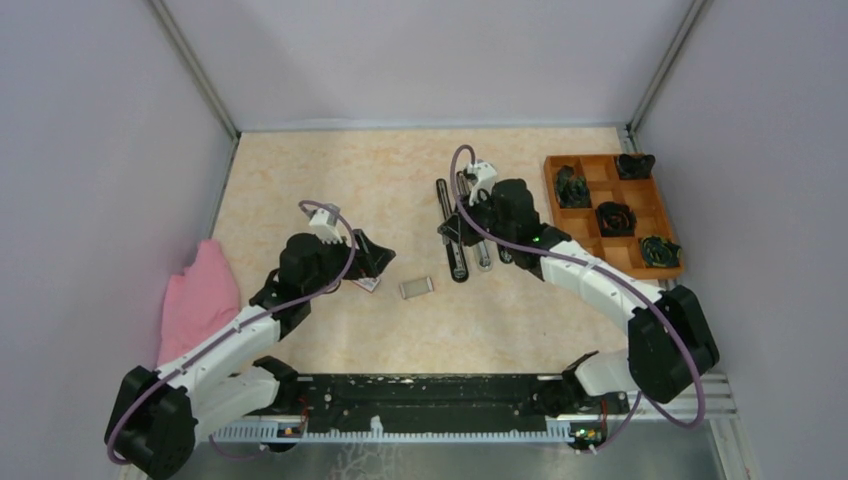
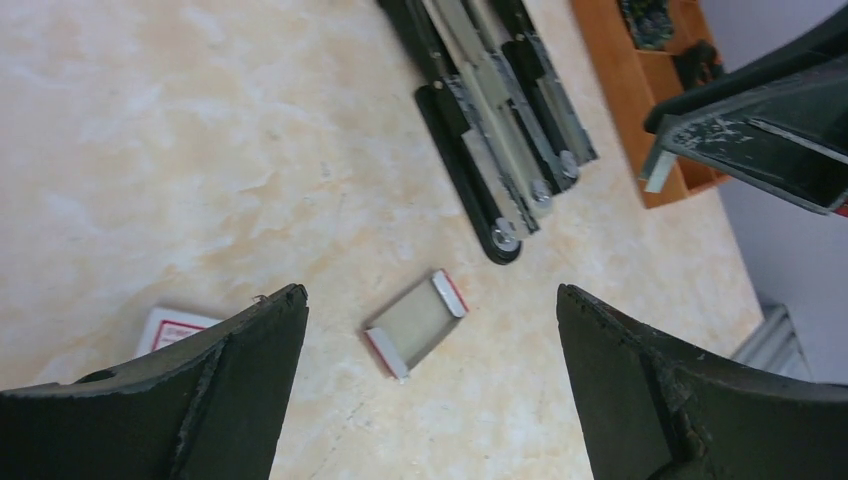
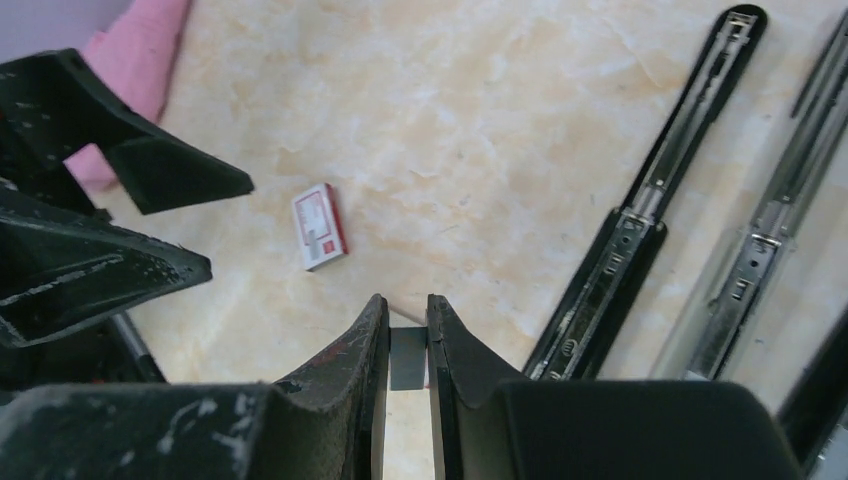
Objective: Load the staples into the stapler
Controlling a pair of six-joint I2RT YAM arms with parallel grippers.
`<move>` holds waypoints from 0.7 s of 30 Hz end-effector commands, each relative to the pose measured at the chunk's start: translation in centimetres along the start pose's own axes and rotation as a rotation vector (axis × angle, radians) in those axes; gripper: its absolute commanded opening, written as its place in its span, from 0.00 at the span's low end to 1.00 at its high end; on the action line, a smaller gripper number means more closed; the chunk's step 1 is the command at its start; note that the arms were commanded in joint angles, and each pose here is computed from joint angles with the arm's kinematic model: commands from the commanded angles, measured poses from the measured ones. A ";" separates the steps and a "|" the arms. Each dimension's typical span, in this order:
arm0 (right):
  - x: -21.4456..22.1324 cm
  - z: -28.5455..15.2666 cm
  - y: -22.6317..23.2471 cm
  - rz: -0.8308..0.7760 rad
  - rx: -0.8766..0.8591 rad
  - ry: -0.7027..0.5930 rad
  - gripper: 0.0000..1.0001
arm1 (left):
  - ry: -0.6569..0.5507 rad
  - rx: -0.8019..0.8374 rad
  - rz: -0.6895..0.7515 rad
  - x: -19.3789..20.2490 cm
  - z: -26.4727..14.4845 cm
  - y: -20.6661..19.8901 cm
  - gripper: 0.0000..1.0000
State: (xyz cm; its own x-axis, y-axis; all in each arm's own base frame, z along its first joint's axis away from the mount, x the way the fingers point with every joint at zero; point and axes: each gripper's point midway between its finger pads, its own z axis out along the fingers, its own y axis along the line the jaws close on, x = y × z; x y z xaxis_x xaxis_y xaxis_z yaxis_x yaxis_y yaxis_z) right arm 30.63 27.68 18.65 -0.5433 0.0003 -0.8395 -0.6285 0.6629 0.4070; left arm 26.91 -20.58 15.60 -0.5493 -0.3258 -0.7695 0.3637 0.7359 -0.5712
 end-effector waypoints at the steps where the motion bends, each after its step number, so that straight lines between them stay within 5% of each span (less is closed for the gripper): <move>1: -1.3 0.4 -1.7 -0.070 0.148 0.001 0.13 | -0.030 -0.193 0.051 0.1 -0.6 4.1 0.99; 21: 3.6 4.1 -7.0 -0.095 0.429 0.176 0.13 | -0.036 -0.303 0.069 0.7 -1.4 6.5 0.99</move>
State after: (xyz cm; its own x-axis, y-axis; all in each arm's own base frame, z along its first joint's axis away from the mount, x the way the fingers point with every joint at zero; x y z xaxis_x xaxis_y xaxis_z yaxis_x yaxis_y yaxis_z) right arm 33.63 25.43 9.75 -0.6511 -0.1843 -0.7363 -0.4287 0.8898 0.1564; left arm 27.88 -15.70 11.88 -0.5114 -0.2955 -0.8070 0.1622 0.8889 -0.4283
